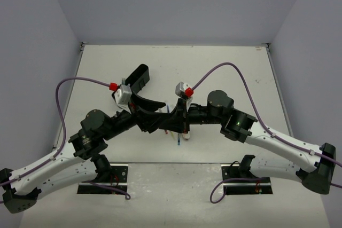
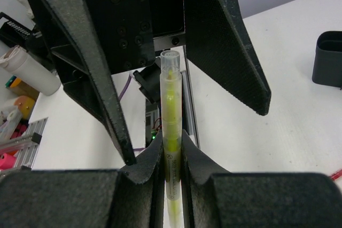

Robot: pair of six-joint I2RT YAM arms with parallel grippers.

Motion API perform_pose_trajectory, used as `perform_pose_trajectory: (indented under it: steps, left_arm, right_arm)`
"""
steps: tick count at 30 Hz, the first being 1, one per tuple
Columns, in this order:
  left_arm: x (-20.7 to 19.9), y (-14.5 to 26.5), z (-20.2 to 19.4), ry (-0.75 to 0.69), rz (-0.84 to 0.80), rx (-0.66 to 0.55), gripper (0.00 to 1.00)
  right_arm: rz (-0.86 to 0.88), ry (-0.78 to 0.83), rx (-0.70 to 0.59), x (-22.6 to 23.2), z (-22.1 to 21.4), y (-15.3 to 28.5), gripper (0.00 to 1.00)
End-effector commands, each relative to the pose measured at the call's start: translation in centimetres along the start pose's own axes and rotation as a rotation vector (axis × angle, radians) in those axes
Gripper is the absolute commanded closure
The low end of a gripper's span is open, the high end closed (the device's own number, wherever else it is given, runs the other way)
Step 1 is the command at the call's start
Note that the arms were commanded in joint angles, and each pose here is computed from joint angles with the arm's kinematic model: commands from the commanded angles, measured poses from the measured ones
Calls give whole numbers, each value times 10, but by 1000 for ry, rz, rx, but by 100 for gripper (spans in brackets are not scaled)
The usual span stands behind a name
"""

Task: Sort the stationery into containers
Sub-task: Close the pen cap on the pen.

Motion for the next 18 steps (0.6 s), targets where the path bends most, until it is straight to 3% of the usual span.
perform_pose_trajectory:
  steps: [1,14,18]
  left_arm:
    - [-7,1,22,-33,-20,-60,36]
    - [-16,1,39,-43,-53,-64,41]
    - [-15,-5,34,-49,-66,-32,19]
  right_arm:
    - [-3,24,-49,2,5,1,100]
    - [-4,34,-41,9,5,6,100]
    - [-11,44,-40,8,6,6,100]
Point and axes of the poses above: each gripper's point midway between its finger pads, its own y axis back along the fingers, its own x axis along the line the jaws close on, z = x × y, the point moved 8 cm from there along y, back along the fingers, and after that the axes turned 6 degrees about -y, right-handed, at the moved point
